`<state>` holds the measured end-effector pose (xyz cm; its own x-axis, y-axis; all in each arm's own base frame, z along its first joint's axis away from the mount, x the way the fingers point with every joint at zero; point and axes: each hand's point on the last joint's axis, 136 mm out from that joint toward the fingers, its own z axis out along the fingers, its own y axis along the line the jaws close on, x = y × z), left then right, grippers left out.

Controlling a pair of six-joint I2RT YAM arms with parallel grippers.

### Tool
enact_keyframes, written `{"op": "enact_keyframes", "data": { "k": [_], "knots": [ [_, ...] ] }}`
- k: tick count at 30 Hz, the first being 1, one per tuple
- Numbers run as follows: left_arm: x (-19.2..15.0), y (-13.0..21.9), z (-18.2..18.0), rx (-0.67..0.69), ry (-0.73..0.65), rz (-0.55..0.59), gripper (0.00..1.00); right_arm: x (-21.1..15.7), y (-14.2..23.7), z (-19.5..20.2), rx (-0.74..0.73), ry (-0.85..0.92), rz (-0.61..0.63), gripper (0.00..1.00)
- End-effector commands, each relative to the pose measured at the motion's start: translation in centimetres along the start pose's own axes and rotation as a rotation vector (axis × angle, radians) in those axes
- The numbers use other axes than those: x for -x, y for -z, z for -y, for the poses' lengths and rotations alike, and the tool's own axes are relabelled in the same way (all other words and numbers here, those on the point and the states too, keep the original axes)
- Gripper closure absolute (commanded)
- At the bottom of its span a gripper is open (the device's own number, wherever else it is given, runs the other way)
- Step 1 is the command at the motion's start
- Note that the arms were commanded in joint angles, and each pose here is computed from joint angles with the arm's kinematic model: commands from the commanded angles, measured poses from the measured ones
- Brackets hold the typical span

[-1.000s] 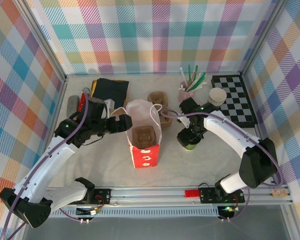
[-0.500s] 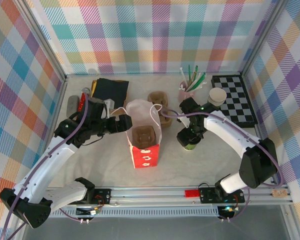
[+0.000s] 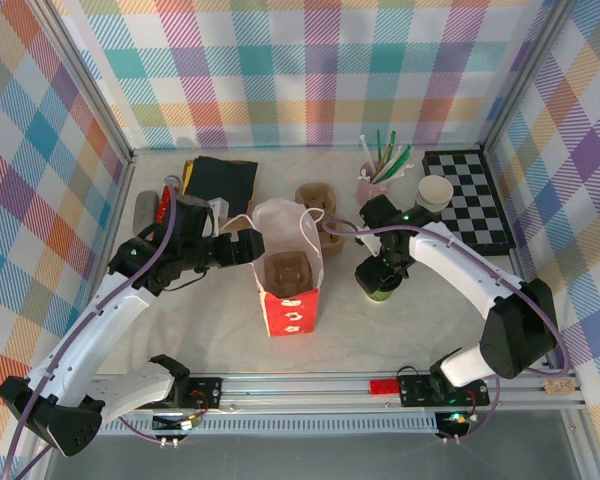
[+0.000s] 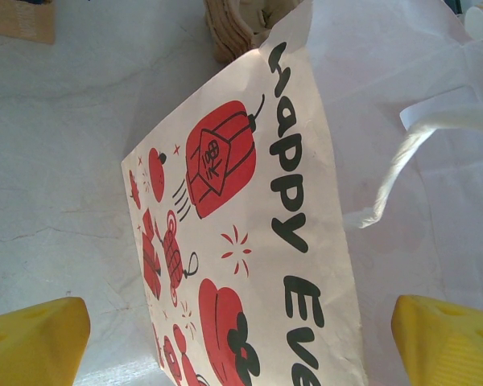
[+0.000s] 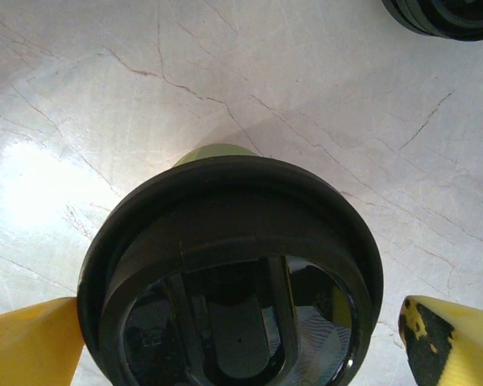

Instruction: Pack the takeout coffee

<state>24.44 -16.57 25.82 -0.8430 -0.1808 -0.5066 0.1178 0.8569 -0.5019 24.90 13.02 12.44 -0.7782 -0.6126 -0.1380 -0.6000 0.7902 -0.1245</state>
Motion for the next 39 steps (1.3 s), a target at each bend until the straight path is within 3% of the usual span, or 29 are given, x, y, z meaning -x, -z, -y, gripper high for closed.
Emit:
{"op": "enact_keyframes", "data": {
  "k": [1,39],
  "knots": [
    [0.6,0.7,0.3,-0.016,-0.007,0.034,0.04,-0.4,-0.1,-0.1,0.006,0.006,-0.009,0.01],
    [0.6,1.3,-0.1,-0.008,-0.01,0.048,0.04,-1.6,-4.8,-1.6,0.062,-0.113,-0.149,0.01]
  ]
}}
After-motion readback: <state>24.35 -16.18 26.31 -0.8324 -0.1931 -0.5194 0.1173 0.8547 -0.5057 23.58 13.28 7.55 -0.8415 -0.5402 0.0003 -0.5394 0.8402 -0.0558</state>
